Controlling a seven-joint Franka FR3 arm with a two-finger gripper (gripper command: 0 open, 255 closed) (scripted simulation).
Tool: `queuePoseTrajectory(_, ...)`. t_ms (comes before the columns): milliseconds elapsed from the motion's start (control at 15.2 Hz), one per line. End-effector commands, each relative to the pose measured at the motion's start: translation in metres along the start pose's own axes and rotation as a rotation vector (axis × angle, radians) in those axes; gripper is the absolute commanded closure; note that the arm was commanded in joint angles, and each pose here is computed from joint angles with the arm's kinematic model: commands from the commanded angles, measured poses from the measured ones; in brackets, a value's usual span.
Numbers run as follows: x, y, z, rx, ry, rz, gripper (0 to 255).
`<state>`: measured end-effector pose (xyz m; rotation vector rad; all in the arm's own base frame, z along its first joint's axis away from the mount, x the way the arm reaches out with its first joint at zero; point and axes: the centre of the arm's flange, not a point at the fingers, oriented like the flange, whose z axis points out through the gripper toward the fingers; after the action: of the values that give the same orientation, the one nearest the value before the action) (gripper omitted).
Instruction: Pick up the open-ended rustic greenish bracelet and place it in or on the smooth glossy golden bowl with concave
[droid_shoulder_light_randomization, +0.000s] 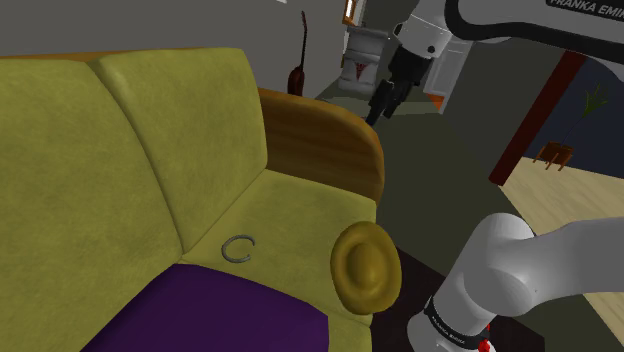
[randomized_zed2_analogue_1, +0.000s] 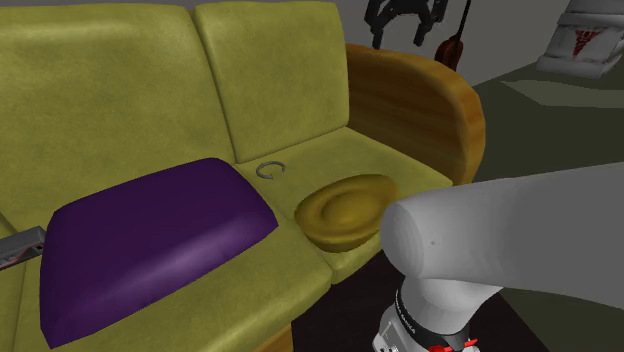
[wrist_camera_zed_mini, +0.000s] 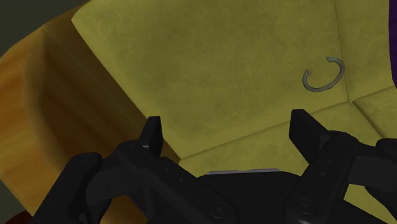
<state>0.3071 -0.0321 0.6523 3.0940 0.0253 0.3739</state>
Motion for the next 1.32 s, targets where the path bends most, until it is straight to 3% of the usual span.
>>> queuePoseTrajectory(0, 0.0, 0.0, 0.0, 0.0, 0.0, 0.0, 0)
queuePoseTrajectory(1254, 0.089, -0.146, 0.198, -0.026, -0.159, 0.012, 0)
